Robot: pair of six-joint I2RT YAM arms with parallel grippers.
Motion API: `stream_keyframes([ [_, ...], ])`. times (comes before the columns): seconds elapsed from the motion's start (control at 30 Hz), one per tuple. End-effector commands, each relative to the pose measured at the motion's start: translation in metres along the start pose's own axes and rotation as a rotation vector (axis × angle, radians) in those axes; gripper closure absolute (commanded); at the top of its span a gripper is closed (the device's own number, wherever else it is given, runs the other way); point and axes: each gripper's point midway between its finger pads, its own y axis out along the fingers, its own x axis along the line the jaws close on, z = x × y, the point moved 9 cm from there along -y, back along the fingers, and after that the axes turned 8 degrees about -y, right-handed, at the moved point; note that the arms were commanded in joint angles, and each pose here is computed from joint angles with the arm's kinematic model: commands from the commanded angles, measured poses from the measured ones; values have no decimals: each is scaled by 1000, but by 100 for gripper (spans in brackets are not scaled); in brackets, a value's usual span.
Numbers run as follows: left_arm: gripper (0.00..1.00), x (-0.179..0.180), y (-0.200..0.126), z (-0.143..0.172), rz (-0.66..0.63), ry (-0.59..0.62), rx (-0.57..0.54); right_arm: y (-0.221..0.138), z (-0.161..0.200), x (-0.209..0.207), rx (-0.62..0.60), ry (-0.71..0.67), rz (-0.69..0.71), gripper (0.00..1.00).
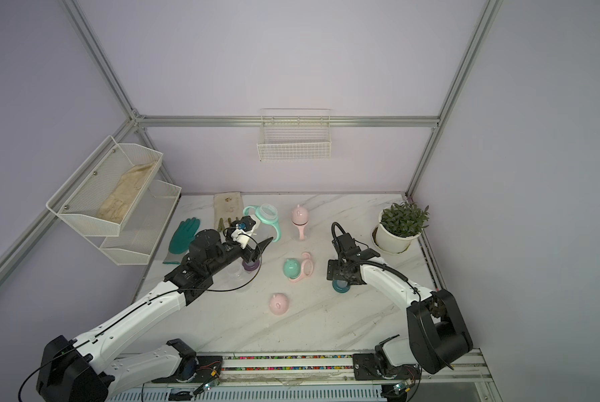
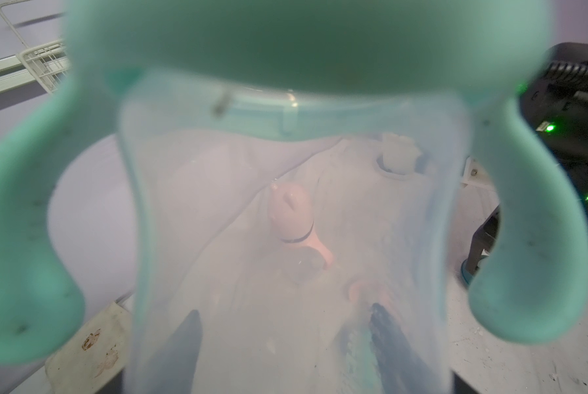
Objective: Assemble the baby bottles
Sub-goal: Pick up the nipple from the center of the board.
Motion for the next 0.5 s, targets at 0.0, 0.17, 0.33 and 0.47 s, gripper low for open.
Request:
stream_keyframes([
  [0.0,100,0,-9,-6,4,33,-49,9,-2,3,-7,30,-41,5],
  [0.17,100,0,-10,-4,1,41,-37,25,4,2,39,34,-41,5],
  [0.33,100,0,-10,-3,-3,46,-31,34,9,0,60,43,-29,5],
  [0.47,100,1,-10,-4,-4,50,-30,39,13,-1,77,45,-20,6],
])
